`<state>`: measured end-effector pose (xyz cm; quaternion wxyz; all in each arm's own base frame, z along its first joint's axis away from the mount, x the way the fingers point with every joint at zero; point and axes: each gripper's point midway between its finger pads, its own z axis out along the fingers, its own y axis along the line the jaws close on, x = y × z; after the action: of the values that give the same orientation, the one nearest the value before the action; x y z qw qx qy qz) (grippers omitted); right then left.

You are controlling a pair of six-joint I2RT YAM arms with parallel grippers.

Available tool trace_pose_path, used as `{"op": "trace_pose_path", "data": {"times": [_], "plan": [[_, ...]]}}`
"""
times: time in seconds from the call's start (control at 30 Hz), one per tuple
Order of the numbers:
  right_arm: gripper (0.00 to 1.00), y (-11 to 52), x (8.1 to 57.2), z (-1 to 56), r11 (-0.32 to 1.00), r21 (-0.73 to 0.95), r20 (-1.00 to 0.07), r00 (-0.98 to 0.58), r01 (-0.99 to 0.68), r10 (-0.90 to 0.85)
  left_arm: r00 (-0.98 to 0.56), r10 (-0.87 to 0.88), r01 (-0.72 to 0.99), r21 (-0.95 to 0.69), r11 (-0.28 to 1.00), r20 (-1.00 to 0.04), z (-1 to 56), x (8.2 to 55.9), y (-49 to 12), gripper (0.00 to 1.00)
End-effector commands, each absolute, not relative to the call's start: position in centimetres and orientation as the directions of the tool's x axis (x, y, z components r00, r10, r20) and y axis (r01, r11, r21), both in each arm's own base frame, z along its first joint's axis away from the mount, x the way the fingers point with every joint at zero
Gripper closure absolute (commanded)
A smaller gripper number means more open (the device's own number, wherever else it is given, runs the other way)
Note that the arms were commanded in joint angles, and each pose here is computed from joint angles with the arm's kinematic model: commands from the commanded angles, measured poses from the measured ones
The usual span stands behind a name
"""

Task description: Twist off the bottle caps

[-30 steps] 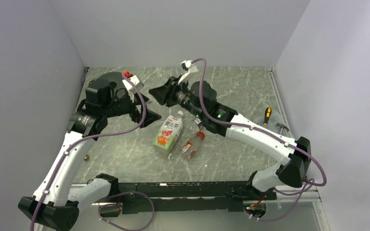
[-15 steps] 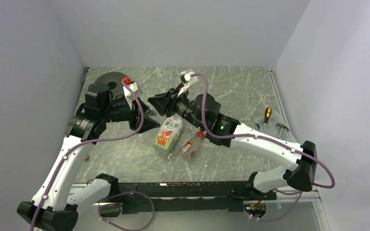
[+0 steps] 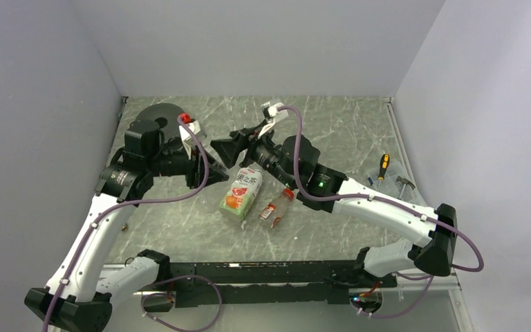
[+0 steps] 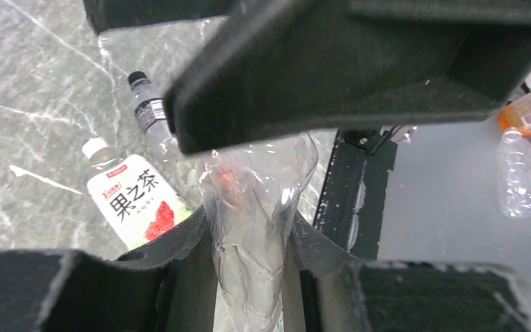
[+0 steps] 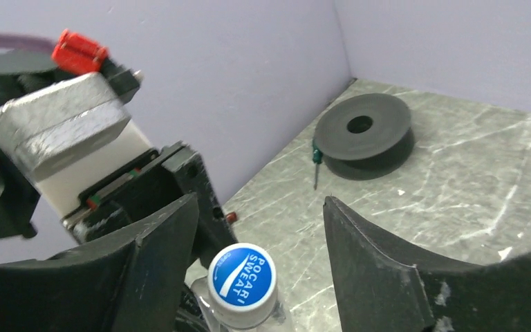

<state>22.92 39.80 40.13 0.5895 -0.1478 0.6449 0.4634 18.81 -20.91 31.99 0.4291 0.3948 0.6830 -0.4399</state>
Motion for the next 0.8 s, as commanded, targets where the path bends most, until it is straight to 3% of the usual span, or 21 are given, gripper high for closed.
{"op": "trace_pose_path", "data": {"times": [0.0, 0.3, 0.77], "plan": [[0.29, 38.1, 24.9, 42.6, 0.61, 0.477, -0.87, -0.241, -0.633, 0.43, -0.194, 0.177, 0.926, -0.121, 0.358, -0.965, 33.7, 20.0, -20.2, 0.89], [0.3, 38.4, 25.9, 43.5, 0.643, 0.523, -0.849, -0.279, -0.56, 0.448, -0.043, 0.157, 0.835, 0.051, 0.547, -0.987, 35.7, 23.4, -18.3, 0.97], [0.36, 41.0, 25.4, 44.4, 0.58, 0.525, -0.845, -0.302, -0.623, 0.441, -0.078, 0.145, 0.824, 0.018, 0.566, -0.986, 35.2, 24.0, -18.3, 0.98]]}}
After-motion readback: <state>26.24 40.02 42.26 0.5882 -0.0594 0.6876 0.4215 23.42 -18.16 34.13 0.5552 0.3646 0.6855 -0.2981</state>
